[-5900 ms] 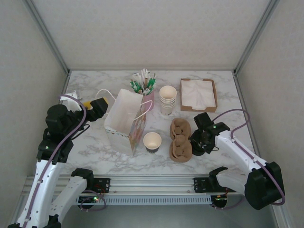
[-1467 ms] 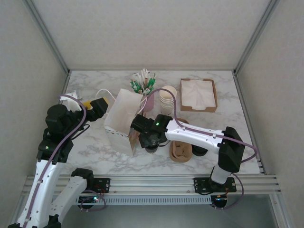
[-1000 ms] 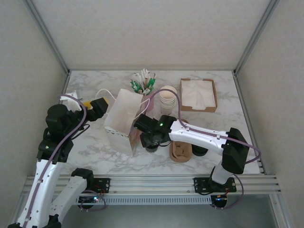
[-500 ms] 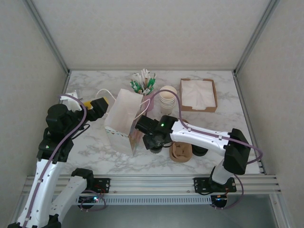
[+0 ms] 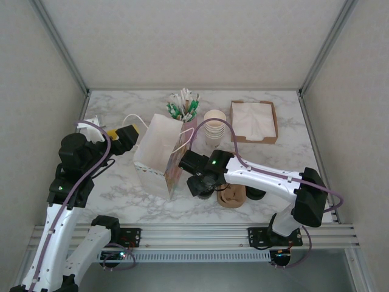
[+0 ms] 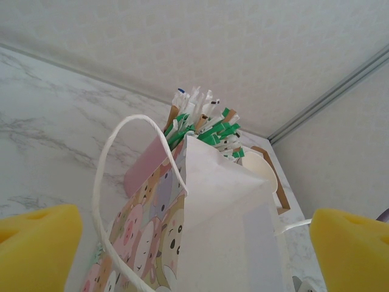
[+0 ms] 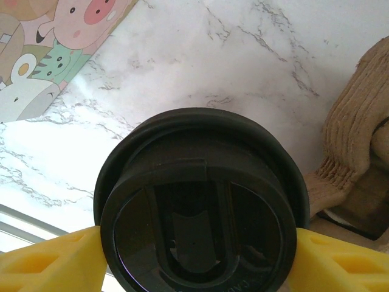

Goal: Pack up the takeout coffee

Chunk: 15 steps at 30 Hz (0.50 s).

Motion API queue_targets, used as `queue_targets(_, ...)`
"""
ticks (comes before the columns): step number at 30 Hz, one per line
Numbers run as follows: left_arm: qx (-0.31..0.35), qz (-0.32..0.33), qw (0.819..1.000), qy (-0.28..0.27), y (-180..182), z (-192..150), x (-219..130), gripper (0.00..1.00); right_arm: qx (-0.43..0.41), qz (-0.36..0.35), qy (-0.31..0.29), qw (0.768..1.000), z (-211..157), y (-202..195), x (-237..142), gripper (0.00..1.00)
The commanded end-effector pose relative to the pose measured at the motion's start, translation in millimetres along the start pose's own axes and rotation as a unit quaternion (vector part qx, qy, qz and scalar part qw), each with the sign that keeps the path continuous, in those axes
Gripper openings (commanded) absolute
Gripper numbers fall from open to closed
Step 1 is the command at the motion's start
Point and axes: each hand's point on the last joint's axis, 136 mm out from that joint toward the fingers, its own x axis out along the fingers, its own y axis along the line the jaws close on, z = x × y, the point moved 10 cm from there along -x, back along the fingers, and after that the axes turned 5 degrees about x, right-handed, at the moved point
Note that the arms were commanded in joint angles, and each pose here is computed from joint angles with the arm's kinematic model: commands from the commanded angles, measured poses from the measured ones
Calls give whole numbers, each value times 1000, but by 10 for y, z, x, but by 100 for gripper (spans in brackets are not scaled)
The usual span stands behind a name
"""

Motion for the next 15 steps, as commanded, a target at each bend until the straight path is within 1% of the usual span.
queue_targets(1,6,-1,1000,0,7,6,-13,96,7,18,5,1000,-33,-11,-65,76)
queue_targets(3,6,-1,1000,0,9,6,-14,96,10,20,-1,1000,-21,-17,-88,78)
queue_targets(15,6,-1,1000,1,10,3,-7,96,42,27,-19,999,10,-34,-189,85)
